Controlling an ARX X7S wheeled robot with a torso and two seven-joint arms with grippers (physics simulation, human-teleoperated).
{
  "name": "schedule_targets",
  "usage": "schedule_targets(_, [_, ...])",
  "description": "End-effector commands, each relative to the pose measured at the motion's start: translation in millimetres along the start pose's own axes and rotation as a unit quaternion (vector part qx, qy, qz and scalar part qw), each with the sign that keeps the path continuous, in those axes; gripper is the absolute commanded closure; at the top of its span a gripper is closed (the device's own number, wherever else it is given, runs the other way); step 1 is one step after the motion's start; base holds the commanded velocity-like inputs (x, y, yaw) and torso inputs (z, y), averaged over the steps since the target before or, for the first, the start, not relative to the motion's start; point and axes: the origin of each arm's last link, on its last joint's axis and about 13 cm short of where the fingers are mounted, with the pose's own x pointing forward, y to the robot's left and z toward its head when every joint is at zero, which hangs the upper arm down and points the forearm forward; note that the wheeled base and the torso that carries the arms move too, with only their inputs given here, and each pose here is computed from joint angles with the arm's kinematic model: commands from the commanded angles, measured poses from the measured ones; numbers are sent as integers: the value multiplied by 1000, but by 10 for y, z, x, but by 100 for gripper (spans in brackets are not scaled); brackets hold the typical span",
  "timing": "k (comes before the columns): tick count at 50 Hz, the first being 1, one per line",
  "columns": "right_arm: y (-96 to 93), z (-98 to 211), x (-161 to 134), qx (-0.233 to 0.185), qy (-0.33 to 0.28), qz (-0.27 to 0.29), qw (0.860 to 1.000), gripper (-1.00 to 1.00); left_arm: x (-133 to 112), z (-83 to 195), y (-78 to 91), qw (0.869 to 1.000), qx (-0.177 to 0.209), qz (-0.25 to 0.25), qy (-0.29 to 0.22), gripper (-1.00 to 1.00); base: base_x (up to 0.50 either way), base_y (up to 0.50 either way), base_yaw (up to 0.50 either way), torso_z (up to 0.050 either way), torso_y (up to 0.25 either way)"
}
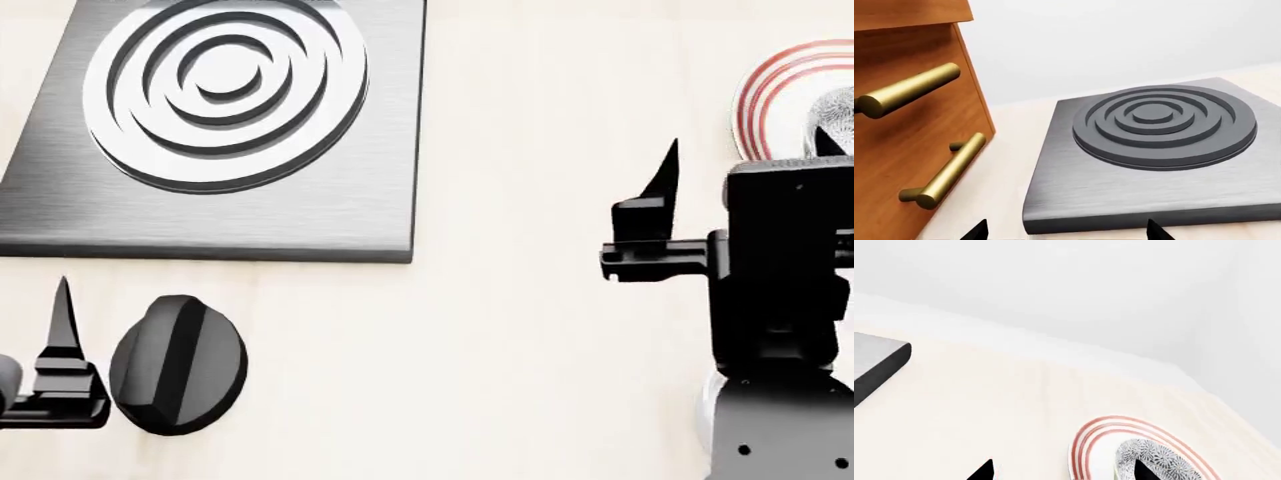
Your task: Pick the akita bowl next to the ramekin and place it on the plate.
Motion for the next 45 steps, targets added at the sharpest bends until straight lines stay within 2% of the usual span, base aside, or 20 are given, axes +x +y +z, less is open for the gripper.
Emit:
schedule_targets(1, [204, -17, -220, -23, -37, 30, 999, -100, -18, 0, 2, 1000, -12, 1, 1, -100, 0, 0, 0, 0, 0])
schedule_targets(18, [416, -133, -417, -37, -62, 65, 995, -100, -29, 3, -18, 1000, -29, -4, 7, -100, 0, 0, 0, 0, 0])
schedule_targets(21, [470, -171, -478, -55, -70, 70, 994, -100, -19, 8, -19, 1000, -30, -4, 7, -100, 0, 0, 0, 0, 0])
schedule_targets(25, [528, -207, -533, -59, -72, 79, 993, -100, -20, 5, -29, 999, -35, -6, 8, -100, 0, 0, 0, 0, 0])
schedule_targets(45, [646, -249, -692, -89, -96, 92, 987, -100, -21, -21, -32, 999, -52, -8, 10, -100, 0, 0, 0, 0, 0])
